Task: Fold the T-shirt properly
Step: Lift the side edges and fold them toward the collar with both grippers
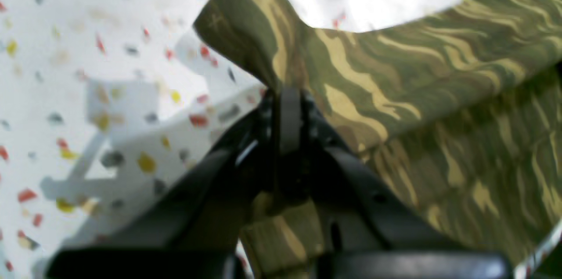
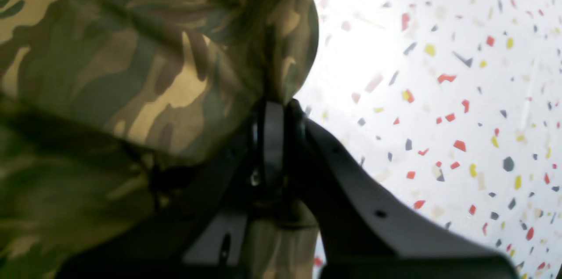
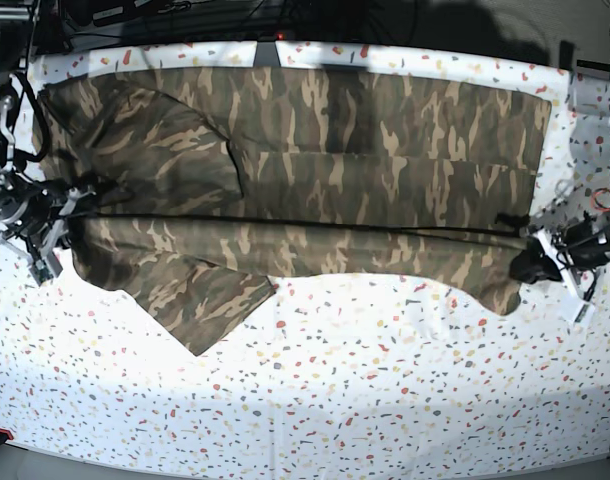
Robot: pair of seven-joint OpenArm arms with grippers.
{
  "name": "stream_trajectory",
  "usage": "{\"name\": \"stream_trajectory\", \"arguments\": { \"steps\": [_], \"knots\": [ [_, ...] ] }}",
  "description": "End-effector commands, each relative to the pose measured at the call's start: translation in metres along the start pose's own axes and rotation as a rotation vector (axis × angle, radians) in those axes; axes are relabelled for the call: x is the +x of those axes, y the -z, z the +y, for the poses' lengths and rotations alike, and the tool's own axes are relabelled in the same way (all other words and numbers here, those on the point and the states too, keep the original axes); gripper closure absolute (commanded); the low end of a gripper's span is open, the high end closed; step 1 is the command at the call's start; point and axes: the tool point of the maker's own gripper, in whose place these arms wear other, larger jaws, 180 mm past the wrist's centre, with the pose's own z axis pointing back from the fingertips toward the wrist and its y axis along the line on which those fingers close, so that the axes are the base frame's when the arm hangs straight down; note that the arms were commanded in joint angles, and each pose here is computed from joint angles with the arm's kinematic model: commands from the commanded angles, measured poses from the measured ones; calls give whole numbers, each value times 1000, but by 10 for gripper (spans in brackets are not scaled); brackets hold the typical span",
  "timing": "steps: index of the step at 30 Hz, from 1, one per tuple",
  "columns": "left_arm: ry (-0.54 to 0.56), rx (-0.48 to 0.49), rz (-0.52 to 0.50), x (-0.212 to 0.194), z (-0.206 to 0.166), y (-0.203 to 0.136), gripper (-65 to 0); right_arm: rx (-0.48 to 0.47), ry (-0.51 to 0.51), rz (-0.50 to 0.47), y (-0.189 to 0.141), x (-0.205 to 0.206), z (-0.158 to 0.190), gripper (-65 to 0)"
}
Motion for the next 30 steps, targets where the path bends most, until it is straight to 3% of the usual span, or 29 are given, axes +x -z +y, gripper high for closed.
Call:
{"name": "stream_trajectory", "arguments": {
  "steps": [1,9,16,21,22,24,25,27,30],
  "knots": [
    [29,15,-37,16,4,-11,0,-55,-16,-35,-13,12,-21,0],
    [34,23,-41,-6,-6,-36,0,-115,2,-57,-52,-1,-30,0],
    [-18,21,-25,-30,-9,-42,0,-67,32,2,-49,-27,-8,0],
    [-24,22,-68,-31,-10,-43,0,-48,63,64,-46,-41,2,0],
    [-18,25,-63,-32,-10,-43,0,-47,64,82,-46,-44,3,-32],
    [5,46,-40,-35,-6,-43,0,-47,64,107,-47,-48,3,-159],
    [19,58,-27,-38,-4,-43,-27,-47,64,112,-47,-49,3,-206],
    [42,80,-2,-43,0,-43,-154,-47,64,112,-47,-49,3,-263],
    [64,104,34,-51,4,-44,-266,-47,64,112,-47,-49,3,-272]
  ]
}}
